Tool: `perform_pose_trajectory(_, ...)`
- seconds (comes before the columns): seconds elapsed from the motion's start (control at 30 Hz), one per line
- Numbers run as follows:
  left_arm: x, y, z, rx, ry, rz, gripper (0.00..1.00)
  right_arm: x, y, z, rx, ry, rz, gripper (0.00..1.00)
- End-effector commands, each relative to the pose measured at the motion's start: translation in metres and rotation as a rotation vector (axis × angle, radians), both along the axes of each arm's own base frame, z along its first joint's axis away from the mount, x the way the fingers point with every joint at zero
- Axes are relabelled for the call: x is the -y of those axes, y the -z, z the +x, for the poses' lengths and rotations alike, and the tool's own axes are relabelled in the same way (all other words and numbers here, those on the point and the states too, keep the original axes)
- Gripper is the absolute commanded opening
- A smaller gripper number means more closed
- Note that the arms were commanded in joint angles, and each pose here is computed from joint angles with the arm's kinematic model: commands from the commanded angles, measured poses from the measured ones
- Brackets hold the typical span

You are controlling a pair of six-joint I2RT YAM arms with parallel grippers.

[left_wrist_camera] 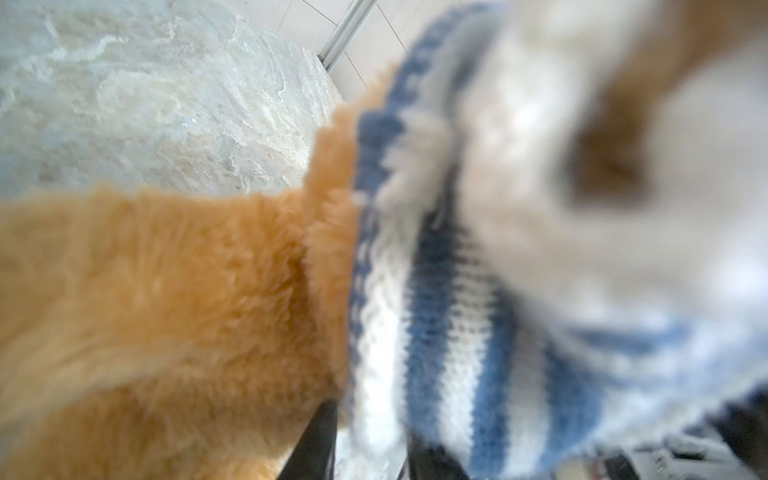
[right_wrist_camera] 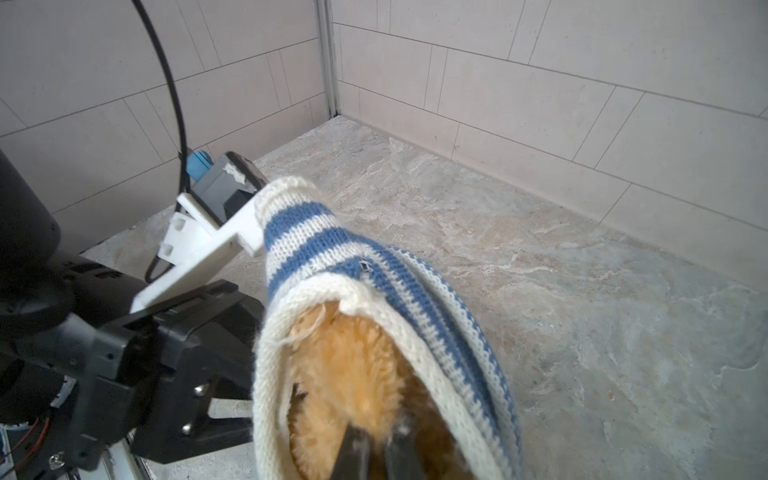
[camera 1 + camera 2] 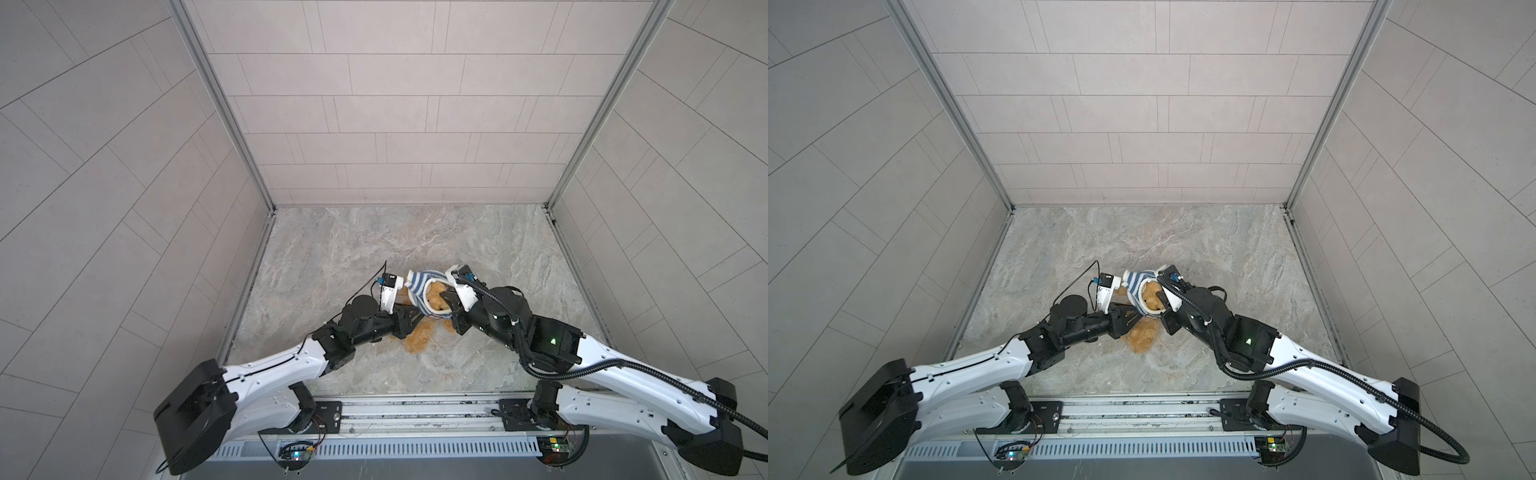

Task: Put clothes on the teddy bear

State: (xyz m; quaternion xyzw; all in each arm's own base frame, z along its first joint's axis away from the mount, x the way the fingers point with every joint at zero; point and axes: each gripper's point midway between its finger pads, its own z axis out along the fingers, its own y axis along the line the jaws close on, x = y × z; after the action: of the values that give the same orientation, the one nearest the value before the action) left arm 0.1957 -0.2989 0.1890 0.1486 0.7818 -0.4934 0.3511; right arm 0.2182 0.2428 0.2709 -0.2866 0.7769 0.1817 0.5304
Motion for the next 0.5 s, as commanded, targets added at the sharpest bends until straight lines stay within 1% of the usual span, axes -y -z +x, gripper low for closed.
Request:
perform_pose_trajectory(0.0, -0.010, 0.001, -0.027, 0.034, 0.123, 0.080, 0.38, 0.004, -0.010, -0.007, 0.098, -0.089, -0.096, 0.00)
perform_pose_trajectory(0.03, -0.012, -0.004, -0.033, 0.039, 0.147, 0.082, 0.41, 0.005, -0.011, -0.007, 0.110, -0.098, -0.105, 0.00)
perform_pose_trajectory(0.1, -0.016, -0.018, -0.044, 0.058, 0.184, 0.068, 0.51, 0.003, -0.013, -0.009, 0.138, -0.128, -0.124, 0.00)
perform_pose_trajectory(0.2, -0.022, -0.040, -0.052, 0.098, 0.205, 0.053, 0.61, 0.004, -0.014, -0.006, 0.177, -0.131, -0.150, 0.00)
perform_pose_trajectory(0.33, -0.032, -0.065, -0.044, 0.135, 0.157, 0.065, 0.62, 0.003, -0.014, -0.004, 0.196, -0.143, -0.184, 0.00)
perform_pose_trajectory(0.47, -0.039, -0.083, -0.021, 0.135, 0.069, 0.061, 0.53, -0.001, -0.013, -0.006, 0.213, -0.179, -0.200, 0.00)
